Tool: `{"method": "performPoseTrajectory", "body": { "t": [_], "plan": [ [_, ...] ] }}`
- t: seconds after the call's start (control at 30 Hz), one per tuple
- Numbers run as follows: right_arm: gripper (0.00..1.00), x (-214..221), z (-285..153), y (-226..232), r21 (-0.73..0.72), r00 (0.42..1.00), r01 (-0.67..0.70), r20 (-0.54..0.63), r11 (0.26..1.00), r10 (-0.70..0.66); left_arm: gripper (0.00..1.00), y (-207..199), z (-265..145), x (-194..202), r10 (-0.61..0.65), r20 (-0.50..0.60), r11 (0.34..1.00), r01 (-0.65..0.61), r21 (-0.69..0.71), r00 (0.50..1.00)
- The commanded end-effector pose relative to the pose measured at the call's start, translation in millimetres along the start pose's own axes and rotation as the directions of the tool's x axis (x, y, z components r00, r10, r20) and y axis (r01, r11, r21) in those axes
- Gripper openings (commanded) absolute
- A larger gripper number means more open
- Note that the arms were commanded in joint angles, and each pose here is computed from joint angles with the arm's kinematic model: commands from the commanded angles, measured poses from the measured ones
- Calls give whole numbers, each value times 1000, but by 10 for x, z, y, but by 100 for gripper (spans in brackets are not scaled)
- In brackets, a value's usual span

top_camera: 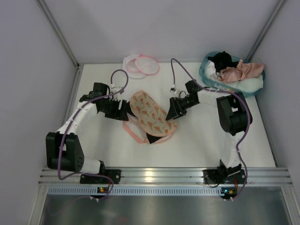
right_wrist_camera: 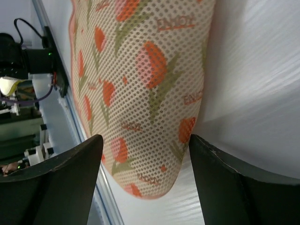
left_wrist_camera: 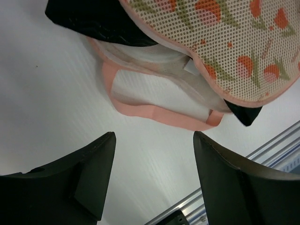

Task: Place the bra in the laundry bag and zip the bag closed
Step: Adjust the laundry bag at the center of the board.

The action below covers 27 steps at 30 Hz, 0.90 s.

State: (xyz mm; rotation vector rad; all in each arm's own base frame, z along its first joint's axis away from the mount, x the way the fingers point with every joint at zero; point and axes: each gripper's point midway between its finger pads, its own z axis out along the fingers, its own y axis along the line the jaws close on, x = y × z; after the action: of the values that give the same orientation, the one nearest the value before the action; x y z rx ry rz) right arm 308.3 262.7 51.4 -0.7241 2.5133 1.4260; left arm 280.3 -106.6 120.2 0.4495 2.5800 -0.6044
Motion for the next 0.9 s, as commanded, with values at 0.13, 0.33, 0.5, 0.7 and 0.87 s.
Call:
{"method": "performPoseTrajectory", "body": {
  "t": [0.13, 0.33, 0.5, 0.7, 0.87],
  "plan": [
    [78, 390, -71, 680, -108, 978, 176, -90, 978, -186, 72, 11, 326, -39, -203, 13, 973, 201, 118, 979],
    [84, 353, -216, 910, -42, 933, 342, -101, 939, -345, 66, 157, 575, -85, -220, -17, 968, 221, 117, 975],
    [92, -100, -741, 721, 236, 894, 428, 34, 872, -447, 58, 167, 787, -167, -208, -46, 959, 213, 189, 977],
    [99, -712, -1457, 728, 598, 728, 480, 138, 642, -672, 57, 86, 997, -282, -155, -72, 932, 170, 318, 985],
    [99, -950, -1965, 522, 823, 714, 253, 196, 508, -673, 56, -138, 1241, -235, -58, -114, 915, 98, 391, 992]
  ]
}}
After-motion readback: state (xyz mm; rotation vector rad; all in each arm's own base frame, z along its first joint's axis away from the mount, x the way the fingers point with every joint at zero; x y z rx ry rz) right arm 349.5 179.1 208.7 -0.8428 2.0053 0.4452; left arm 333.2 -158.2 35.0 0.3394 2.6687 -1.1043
